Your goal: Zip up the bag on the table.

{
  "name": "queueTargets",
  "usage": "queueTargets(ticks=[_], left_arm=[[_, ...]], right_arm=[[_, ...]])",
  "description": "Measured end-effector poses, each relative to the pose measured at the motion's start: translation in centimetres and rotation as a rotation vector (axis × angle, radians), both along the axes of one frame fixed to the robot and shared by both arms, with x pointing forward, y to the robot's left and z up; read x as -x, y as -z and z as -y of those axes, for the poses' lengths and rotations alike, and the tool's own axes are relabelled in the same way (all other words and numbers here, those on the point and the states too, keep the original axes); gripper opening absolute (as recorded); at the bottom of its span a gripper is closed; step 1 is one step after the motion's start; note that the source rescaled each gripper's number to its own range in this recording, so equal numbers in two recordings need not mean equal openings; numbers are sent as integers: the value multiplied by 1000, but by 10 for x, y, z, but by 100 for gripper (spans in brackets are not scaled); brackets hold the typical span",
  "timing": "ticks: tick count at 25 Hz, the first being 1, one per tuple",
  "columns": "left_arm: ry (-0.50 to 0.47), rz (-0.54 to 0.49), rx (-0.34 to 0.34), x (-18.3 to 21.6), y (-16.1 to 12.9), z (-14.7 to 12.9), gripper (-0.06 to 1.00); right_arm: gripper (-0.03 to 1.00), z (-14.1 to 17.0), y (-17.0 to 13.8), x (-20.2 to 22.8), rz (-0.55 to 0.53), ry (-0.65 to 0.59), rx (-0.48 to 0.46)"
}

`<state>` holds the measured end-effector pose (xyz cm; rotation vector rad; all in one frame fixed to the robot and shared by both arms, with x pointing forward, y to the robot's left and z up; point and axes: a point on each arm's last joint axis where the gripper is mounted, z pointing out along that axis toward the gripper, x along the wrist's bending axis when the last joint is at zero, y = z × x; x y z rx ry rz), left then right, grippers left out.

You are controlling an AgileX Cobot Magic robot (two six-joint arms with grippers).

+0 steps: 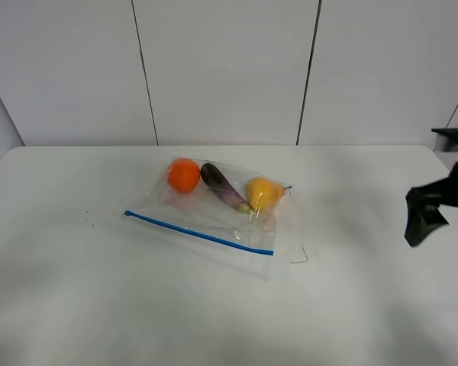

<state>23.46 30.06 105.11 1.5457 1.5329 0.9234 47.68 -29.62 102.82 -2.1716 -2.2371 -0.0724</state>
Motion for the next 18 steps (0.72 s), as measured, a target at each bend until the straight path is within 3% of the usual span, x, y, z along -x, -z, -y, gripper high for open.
queueTargets(ticks=[4, 7, 13, 18], left_arm=[[0, 0, 0, 0, 0, 0, 94], [0, 0, 0, 0, 0, 0, 94], [0, 0, 0, 0, 0, 0, 94], [0, 0, 0, 0, 0, 0, 94]], right_arm=[[100, 0, 11, 63, 21, 1, 2], [100, -1, 16, 101, 137, 4, 4], [100, -1, -8, 160, 579, 11, 3], [100, -1, -22, 202, 855, 30, 7]])
